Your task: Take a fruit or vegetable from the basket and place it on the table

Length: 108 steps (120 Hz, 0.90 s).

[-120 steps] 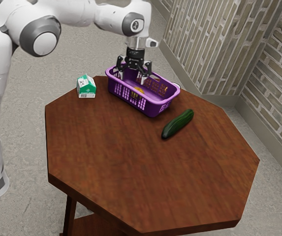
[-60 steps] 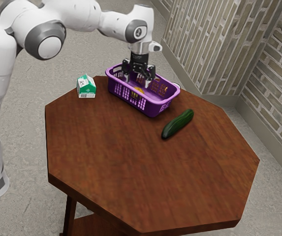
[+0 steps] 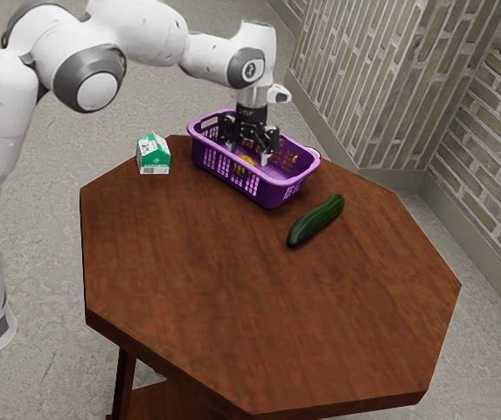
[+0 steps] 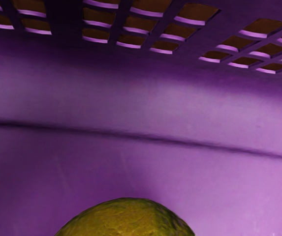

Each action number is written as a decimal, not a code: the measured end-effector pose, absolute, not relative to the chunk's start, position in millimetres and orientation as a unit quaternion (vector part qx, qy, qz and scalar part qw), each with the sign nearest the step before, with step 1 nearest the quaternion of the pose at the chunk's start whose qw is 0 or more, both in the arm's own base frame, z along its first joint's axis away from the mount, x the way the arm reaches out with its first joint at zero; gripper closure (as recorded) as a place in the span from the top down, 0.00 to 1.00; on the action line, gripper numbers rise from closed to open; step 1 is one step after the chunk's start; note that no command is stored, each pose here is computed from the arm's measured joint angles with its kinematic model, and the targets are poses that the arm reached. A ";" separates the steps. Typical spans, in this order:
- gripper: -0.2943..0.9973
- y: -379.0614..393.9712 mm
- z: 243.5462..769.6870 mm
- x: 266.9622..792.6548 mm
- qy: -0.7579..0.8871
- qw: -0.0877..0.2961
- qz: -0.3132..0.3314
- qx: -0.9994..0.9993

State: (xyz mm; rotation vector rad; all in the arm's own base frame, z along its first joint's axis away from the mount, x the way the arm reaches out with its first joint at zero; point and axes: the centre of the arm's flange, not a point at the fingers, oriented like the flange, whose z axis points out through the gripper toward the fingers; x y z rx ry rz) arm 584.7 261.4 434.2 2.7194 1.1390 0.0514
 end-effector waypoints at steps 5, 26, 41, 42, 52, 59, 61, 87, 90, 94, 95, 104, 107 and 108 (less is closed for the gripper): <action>0.77 257.9 432.4 587.1 0.380 0.097 0.018 0.920; 0.77 252.9 432.4 590.8 0.372 0.100 0.024 0.923; 0.77 251.8 431.0 592.1 0.369 0.100 0.027 0.924; 0.77 251.7 430.9 592.2 0.368 0.101 0.027 0.924; 0.77 247.6 431.4 592.5 0.366 0.104 0.029 0.924; 0.77 245.2 431.2 592.2 0.366 0.106 0.029 0.924; 0.77 244.8 431.1 592.3 0.366 0.106 0.029 0.924; 0.77 239.8 429.0 587.8 0.368 0.110 0.028 0.923; 0.77 239.8 429.3 587.7 0.368 0.110 0.028 0.923; 0.77 239.9 429.6 587.5 0.369 0.110 0.029 0.922; 0.77 240.1 429.4 587.5 0.370 0.110 0.029 0.922; 0.77 240.4 426.4 587.8 0.372 0.109 0.028 0.921; 0.77 240.7 425.2 587.9 0.373 0.109 0.027 0.921; 0.77 240.7 424.9 588.0 0.373 0.109 0.027 0.921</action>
